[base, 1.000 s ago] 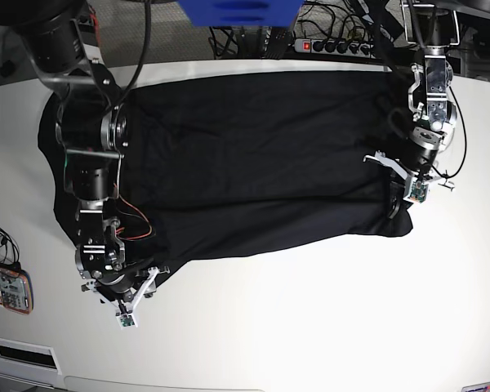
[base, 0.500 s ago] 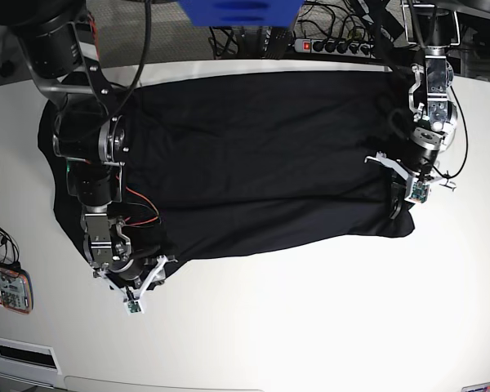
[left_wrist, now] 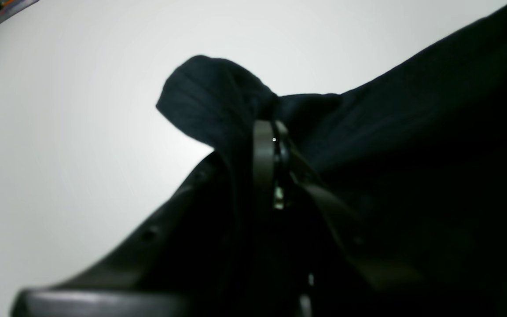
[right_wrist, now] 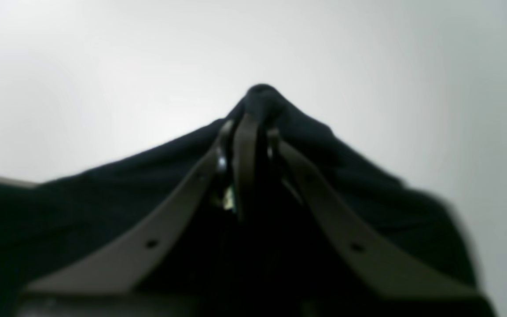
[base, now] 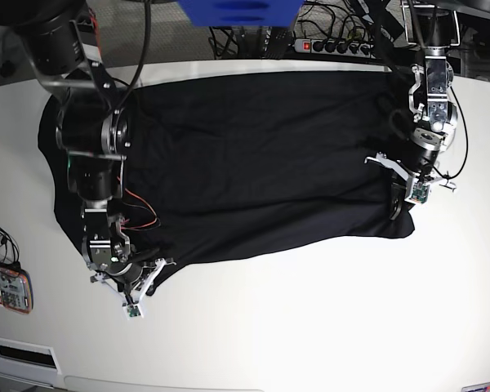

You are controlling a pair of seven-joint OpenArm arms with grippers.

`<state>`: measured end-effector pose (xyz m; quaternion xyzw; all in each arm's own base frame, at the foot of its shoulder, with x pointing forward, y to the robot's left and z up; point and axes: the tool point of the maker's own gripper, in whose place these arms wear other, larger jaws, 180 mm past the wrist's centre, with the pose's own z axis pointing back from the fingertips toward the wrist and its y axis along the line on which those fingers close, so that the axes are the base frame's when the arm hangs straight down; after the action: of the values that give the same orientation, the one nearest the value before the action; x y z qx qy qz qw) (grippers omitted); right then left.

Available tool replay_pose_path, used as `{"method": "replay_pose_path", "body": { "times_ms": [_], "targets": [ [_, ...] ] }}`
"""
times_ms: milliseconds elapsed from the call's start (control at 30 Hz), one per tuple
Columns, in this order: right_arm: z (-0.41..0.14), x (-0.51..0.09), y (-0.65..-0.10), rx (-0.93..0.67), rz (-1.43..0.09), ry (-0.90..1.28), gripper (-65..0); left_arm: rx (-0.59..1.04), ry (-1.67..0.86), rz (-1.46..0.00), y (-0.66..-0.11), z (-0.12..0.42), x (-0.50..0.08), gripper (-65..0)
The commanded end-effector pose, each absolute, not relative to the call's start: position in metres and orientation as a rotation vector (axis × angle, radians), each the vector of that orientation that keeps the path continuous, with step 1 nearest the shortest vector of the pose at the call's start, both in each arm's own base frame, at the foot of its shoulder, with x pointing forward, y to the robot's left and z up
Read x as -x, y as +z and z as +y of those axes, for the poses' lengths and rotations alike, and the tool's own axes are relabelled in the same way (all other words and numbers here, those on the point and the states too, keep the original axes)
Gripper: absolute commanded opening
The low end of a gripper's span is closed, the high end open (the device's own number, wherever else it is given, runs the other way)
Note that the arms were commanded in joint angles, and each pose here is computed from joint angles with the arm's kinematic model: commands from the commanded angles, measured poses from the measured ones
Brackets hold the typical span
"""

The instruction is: Fold the T-shirt properly

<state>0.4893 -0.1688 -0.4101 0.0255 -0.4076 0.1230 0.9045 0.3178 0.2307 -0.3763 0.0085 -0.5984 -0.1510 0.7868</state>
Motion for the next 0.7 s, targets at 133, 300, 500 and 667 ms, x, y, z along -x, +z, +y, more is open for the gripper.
{"method": "replay_pose_path", "body": {
  "times_ms": [133,300,500,667],
  "targets": [
    [-0.175,-0.478,-0.391,-0.002,-0.933,0.281,-65.0,-0.04,-0.331,-1.365,-0.352,0.238,-0.331,-65.0],
    [-0.181,-0.465,-0.348,0.059,-1.084,0.302,-65.0,-0.042,-0.334,-1.386,-0.346,0.238,-0.336,-65.0],
    [-0.207,-0.444,-0.315,0.13,-1.186,0.25,-65.0,-0.03,-0.335,-1.449,-0.336,0.235,-0.335,-65.0],
    [-0.207,-0.415,-0.316,0.157,-1.191,0.273,-65.0,-0.003,-0.34,-1.517,-0.331,0.23,-0.321,-65.0]
  ]
}}
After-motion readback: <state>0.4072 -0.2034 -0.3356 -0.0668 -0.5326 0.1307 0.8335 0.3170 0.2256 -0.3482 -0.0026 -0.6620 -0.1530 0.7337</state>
